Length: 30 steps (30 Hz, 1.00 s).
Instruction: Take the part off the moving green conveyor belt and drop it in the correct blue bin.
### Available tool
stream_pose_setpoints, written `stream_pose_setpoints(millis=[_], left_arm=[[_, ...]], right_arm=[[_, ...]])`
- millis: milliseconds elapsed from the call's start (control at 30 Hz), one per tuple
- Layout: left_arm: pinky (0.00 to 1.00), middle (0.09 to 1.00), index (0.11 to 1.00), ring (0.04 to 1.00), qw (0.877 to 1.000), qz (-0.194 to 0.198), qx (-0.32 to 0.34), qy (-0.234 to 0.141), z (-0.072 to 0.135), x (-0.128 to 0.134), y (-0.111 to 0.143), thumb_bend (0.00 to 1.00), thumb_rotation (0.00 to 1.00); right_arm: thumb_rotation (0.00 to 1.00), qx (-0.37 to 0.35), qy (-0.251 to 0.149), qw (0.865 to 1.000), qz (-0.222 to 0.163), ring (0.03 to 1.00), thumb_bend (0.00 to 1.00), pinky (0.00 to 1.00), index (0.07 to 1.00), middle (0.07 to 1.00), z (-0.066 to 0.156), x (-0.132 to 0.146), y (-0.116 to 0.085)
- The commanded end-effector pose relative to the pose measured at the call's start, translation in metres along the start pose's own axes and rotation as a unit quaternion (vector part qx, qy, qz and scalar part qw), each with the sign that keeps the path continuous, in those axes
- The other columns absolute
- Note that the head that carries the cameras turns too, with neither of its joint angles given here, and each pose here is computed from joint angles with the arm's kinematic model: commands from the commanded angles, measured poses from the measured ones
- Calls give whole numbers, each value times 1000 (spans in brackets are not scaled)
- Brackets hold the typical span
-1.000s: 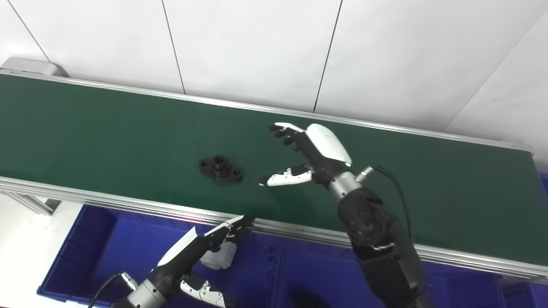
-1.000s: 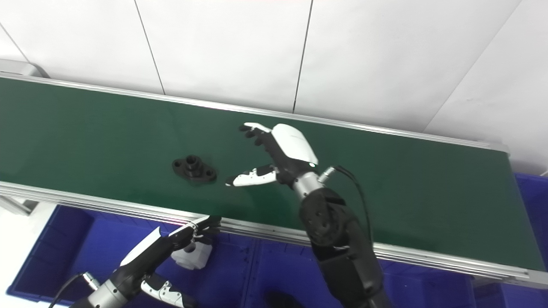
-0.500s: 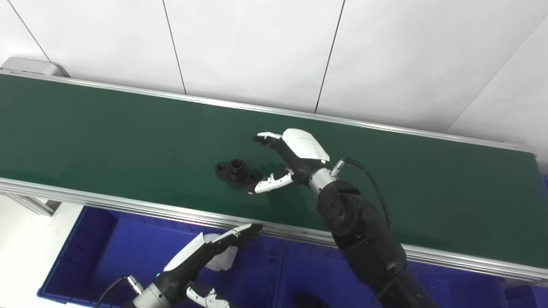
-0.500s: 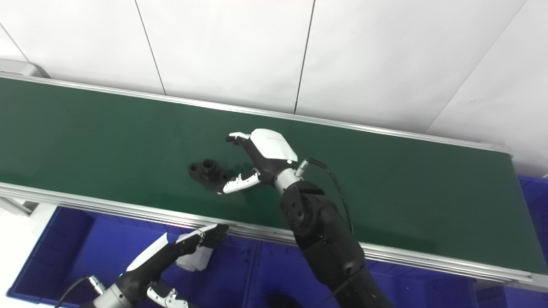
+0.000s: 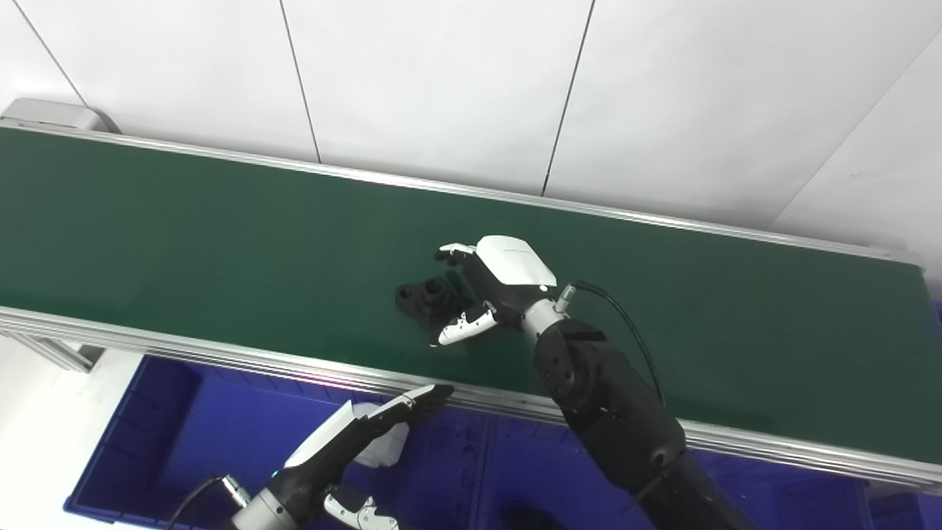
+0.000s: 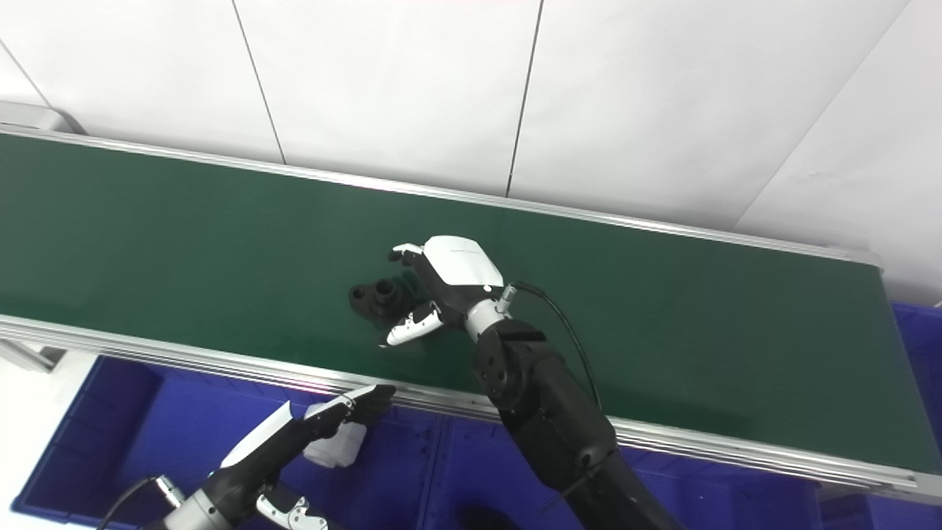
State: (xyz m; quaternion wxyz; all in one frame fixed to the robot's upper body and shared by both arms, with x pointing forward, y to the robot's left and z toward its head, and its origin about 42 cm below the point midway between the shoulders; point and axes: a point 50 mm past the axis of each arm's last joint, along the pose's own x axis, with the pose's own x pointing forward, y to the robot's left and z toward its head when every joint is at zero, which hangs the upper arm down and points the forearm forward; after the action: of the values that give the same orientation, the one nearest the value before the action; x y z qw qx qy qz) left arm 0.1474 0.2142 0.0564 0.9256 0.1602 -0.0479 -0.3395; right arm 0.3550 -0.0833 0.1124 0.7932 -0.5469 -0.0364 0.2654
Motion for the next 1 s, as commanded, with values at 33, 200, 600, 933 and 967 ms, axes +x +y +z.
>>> stream_pose_setpoints(millis=[33,200,600,933,967], left_arm=[[827,909,915,878,999,10,5,-32,10,2,3,816,423],[824,908,914,877,999,11,3,-33,11,1,3,819,425],[828,914,922,882,999,11,1,-38,15,2,2,823,439],[831,918,922,887,999,13,-6,-36,16,3,4,828,442],[841,919,922,892,999,13,-8,-36,16,3,4,829,441]], right_arm=[[319,-18,-40,999,-20,756,799,717,809,786,10,4,-5],[297,-23,-43,999,-19,736,790,691,795,770,6,0,5],[0,-35,-46,998,-14,315,528,241,492,477,-8,-21,8],[0,-52,-51,997,-12,312,528,237,490,477,-20,-32,9],[0,-53,-51,997,-12,316,528,241,490,477,-21,-32,8]])
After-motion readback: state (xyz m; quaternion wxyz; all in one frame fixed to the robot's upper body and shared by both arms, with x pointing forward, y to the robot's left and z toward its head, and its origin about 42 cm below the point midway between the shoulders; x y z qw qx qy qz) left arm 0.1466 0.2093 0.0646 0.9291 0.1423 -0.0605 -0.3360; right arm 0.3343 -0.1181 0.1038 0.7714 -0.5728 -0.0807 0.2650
